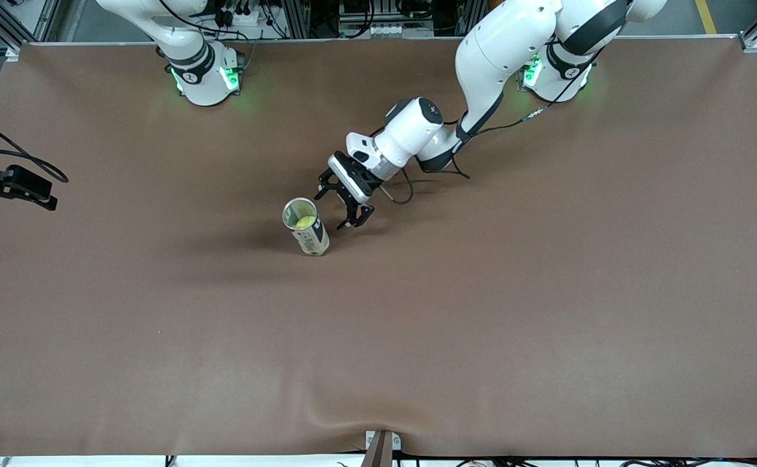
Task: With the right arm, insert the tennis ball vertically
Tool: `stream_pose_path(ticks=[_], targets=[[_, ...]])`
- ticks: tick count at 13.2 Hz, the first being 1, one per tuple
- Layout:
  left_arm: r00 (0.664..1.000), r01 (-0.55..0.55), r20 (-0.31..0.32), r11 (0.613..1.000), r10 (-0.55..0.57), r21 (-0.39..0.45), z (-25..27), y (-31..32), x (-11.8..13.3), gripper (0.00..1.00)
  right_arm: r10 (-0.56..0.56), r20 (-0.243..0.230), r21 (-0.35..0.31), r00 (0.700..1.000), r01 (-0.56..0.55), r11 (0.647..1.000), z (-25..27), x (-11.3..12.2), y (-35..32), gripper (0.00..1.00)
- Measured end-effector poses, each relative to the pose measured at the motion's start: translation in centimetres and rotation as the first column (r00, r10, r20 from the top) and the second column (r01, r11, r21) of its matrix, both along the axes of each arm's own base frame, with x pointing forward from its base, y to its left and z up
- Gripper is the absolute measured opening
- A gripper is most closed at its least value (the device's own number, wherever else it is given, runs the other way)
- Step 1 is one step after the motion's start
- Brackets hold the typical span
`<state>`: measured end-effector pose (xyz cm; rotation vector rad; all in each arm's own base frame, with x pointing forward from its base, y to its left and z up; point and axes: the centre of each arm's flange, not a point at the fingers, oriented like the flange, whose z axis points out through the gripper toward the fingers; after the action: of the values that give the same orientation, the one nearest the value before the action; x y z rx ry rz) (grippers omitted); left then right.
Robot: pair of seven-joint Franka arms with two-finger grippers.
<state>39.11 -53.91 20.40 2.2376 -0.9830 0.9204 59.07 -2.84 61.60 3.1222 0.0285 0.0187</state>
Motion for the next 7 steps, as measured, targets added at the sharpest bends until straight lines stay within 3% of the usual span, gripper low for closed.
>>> stream_pose_path(ticks=[4,7], targets=[[0.997,-0.039,-0.063,0.998,0.043,0.049,-2.2,3.4,0.0,1.0,0.0,0.0,0.0,1.0,0.0,1.0,0.0,0.0,0.0,1.0],[0.989,-0.104,-0.099,0.993,0.109,0.062,-2.9,6.3,1.6,1.0,0.0,0.0,0.0,1.0,0.0,1.0,0.0,0.0,0.0,1.0]])
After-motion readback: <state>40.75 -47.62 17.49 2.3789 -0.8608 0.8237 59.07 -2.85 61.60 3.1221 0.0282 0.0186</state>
